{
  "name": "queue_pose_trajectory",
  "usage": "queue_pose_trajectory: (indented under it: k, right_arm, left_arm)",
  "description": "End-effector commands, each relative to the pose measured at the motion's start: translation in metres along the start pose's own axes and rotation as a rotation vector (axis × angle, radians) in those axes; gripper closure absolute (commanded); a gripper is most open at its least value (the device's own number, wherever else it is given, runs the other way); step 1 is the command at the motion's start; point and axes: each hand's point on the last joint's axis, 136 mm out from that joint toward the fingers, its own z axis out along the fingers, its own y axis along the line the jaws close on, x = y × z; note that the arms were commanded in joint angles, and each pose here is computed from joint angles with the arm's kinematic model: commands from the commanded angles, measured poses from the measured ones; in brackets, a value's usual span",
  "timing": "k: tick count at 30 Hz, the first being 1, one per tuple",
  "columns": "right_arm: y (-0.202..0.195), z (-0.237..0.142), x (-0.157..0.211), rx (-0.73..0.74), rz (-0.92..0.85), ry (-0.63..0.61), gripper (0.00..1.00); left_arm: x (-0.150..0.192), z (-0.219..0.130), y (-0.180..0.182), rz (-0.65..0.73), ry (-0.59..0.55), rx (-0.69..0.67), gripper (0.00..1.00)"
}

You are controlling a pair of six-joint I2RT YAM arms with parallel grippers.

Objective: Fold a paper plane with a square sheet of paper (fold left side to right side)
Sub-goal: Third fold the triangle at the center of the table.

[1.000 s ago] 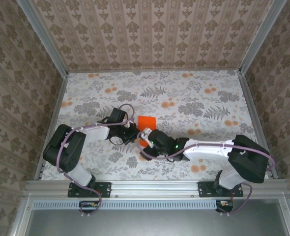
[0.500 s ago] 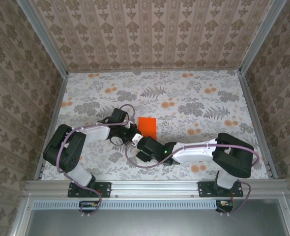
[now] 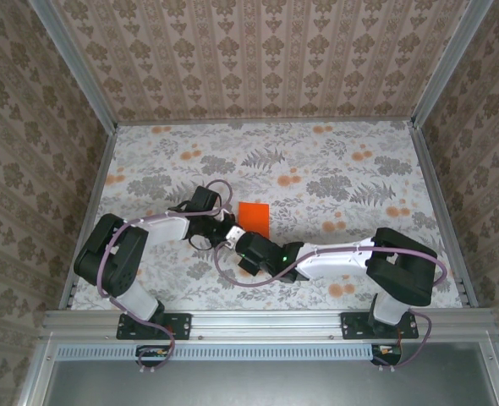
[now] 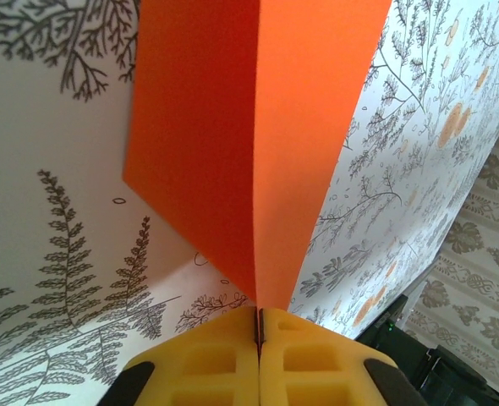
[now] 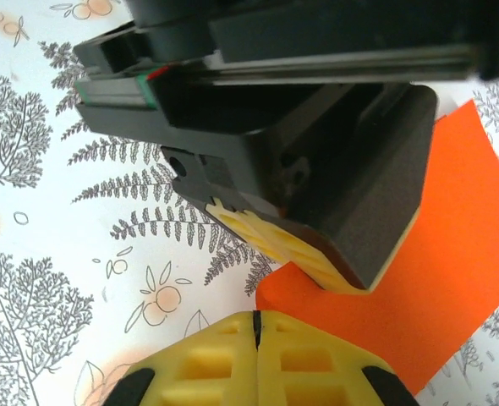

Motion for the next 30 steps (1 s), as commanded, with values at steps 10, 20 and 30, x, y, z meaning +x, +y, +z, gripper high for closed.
queue_pose_trajectory:
  k: [10,20,30]
  right_arm:
    - [0.009,-0.001,0.009,-0.18,0.116,0.05,1.0]
    - [0.008,0.007,0.014,-0.266,0.264,0.079,1.0]
    - [0.007,0.015,0.017,-0.337,0.386,0.094,1.0]
  left_arm:
    - [-0.017,-0.048,0.001,0.087,-0.061,-0.036,0.56]
    - [-0.053,-0.047,-0.034,0.294,-0.04,0.022,0.78]
    - [-0.066,0.012,-0.055,0.398,0.1,0.027,0.85]
